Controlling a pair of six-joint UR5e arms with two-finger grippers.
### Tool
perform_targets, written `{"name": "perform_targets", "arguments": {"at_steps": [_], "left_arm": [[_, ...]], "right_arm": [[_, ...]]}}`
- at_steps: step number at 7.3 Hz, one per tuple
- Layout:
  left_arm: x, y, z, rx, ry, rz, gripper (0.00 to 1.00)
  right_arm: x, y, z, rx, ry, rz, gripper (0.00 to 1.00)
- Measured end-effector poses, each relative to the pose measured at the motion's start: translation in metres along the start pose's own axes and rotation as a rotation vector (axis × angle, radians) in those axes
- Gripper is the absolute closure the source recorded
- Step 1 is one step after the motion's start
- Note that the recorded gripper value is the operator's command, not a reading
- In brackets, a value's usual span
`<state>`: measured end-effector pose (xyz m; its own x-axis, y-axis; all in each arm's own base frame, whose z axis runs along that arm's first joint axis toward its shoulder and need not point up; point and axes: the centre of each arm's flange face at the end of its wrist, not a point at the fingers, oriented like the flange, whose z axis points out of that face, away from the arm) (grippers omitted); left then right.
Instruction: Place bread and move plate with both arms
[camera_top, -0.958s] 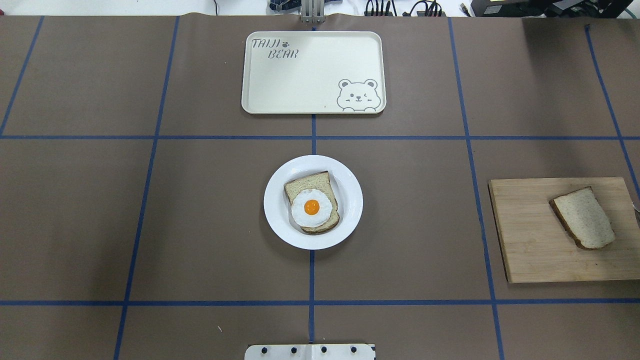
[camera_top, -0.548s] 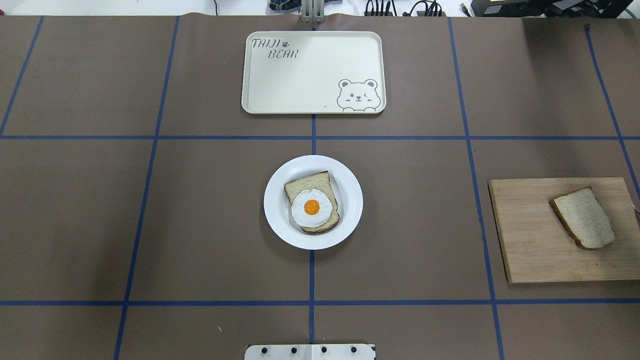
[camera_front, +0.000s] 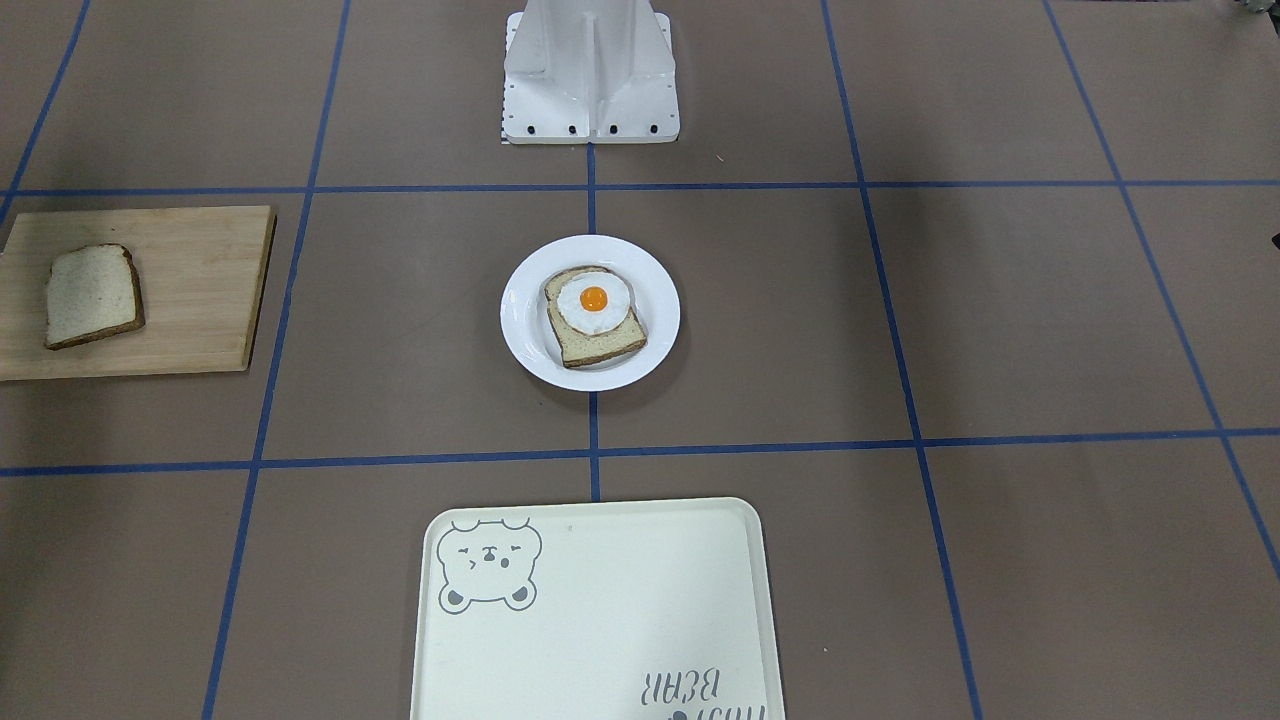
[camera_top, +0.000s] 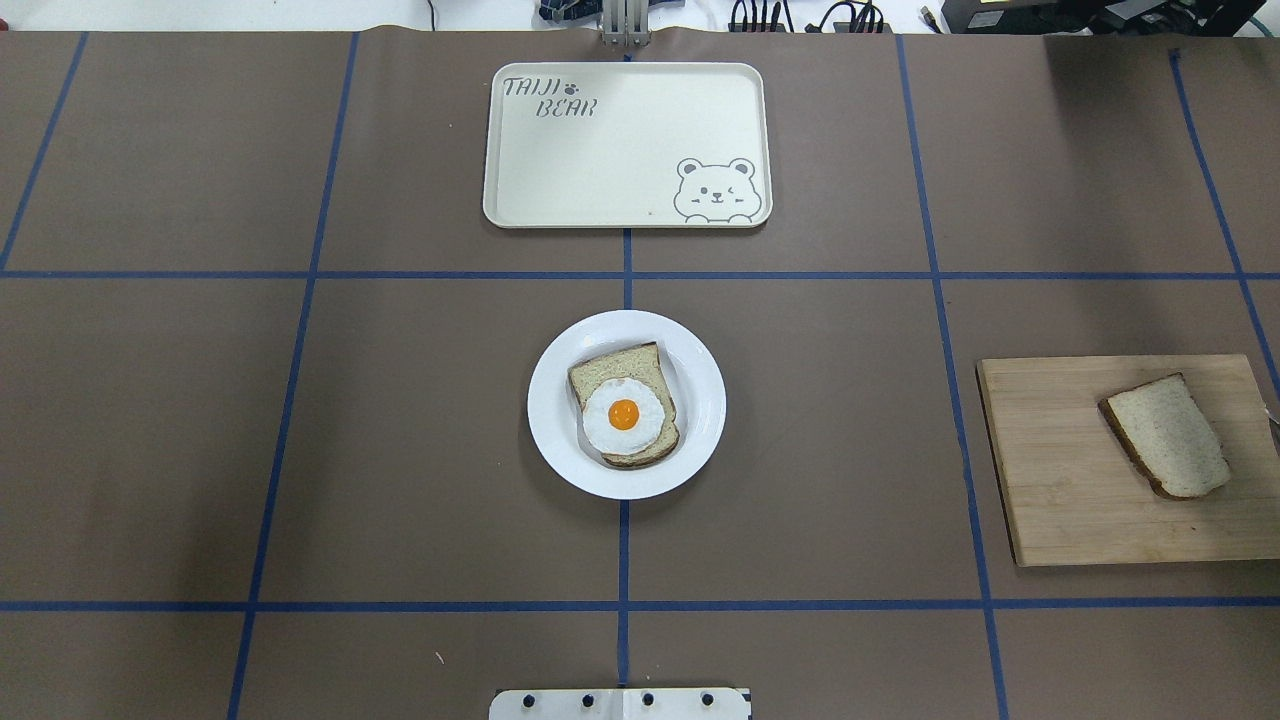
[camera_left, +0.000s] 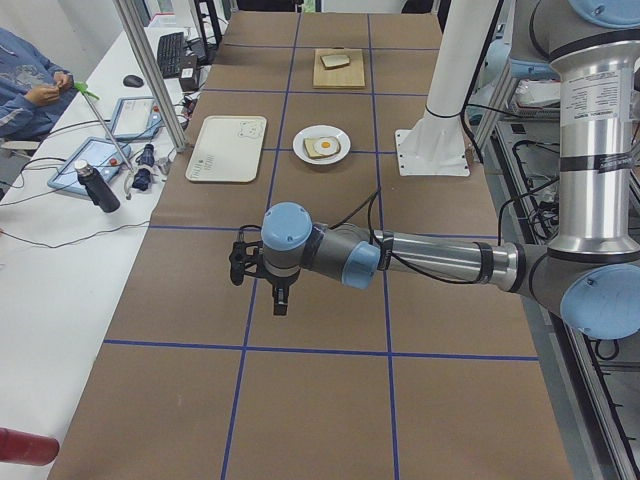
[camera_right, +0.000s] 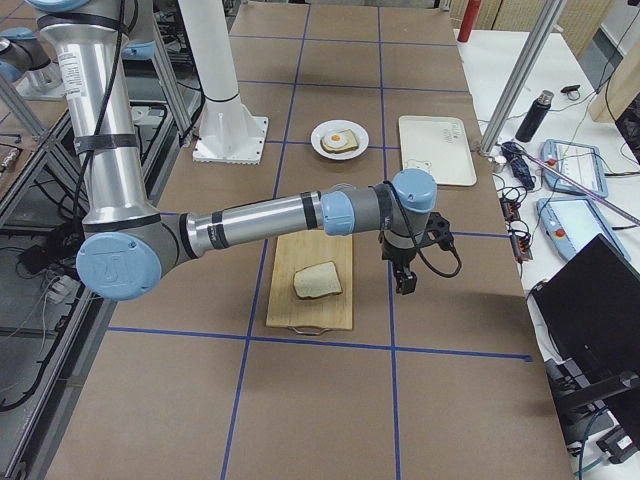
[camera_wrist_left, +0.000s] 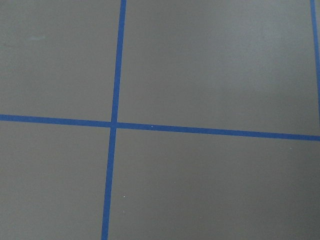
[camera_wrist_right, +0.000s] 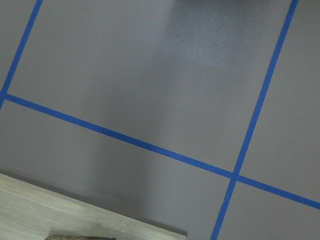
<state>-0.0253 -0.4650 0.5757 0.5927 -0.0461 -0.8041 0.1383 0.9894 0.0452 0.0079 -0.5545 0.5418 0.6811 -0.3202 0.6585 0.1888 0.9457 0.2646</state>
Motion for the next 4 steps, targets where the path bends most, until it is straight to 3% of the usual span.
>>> {"name": "perform_targets", "arguments": {"at_steps": [2, 4], "left_arm": [[-0.002, 0.003, 0.007, -0.056, -0.078, 0.102, 0.01], [0.010, 0.006, -0.017, -0.126, -0.109, 0.083, 0.01]], "right_arm": [[-0.003, -0.005, 0.002, -0.004, -0.002, -0.007, 0.00], [-0.004, -0.004, 0.004, -0.007, -0.004, -0.006, 0.00]]}}
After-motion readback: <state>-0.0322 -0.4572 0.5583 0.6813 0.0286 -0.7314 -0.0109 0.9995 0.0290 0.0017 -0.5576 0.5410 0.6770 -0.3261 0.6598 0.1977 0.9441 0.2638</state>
